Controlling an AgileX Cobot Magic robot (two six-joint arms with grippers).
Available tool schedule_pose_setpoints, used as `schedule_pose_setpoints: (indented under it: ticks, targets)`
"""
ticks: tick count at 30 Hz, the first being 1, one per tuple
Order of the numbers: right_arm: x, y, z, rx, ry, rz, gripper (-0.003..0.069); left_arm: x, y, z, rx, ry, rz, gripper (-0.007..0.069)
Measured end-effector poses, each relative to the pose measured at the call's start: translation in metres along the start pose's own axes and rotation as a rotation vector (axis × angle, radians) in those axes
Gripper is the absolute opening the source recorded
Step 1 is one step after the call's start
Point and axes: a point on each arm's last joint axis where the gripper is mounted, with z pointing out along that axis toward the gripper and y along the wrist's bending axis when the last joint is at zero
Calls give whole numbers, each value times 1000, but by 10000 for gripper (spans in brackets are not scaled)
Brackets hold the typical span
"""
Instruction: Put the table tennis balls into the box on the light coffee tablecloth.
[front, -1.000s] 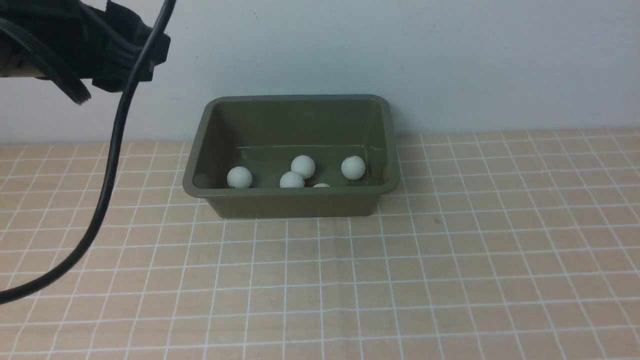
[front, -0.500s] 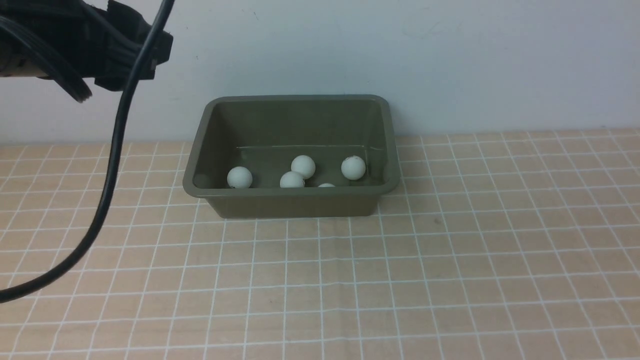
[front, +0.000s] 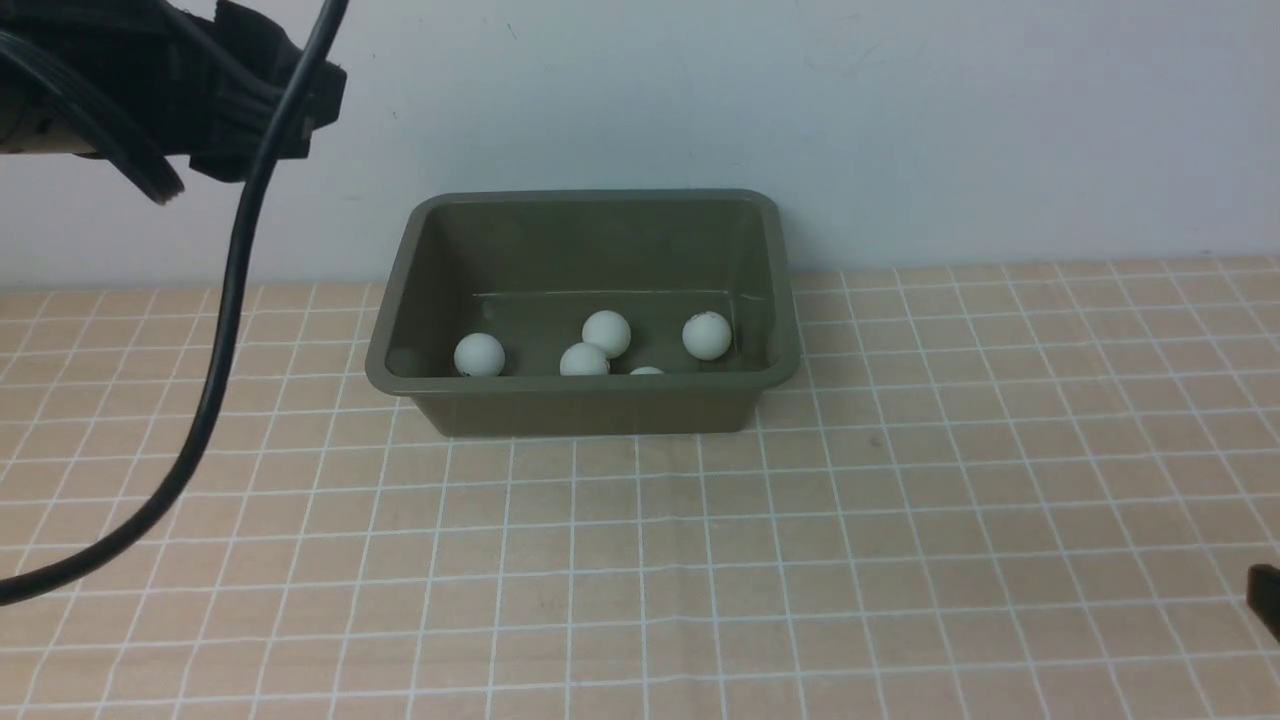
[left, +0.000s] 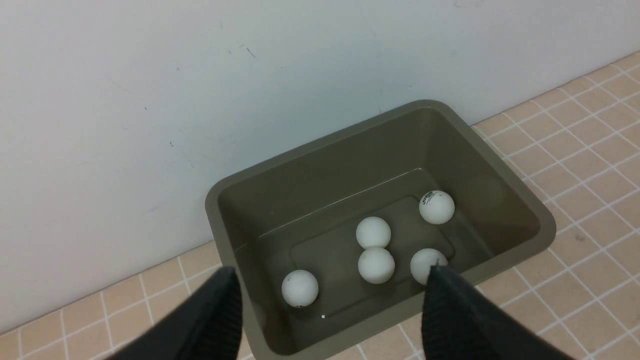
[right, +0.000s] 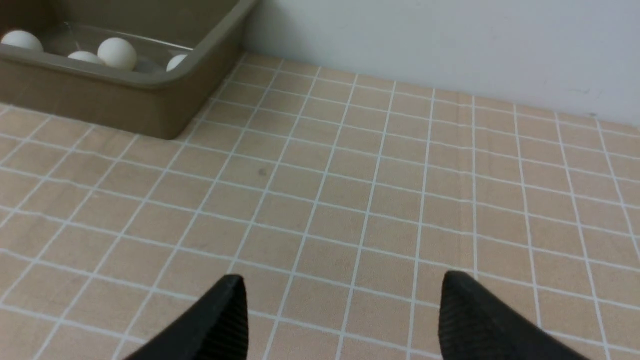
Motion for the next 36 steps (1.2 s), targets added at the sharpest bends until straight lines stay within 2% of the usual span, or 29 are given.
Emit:
schedule_pose_setpoints:
  ticks: [19,25,36]
  targets:
    - [6,2,0,-26,70,0,470,0,0,0,1,1,0,403]
    - [8,5,-13,-33,40,-8,470,1,0,0,4,15,0,403]
    - [9,0,-38,107,-94,19,470,2,-1,0,14,24,-10,403]
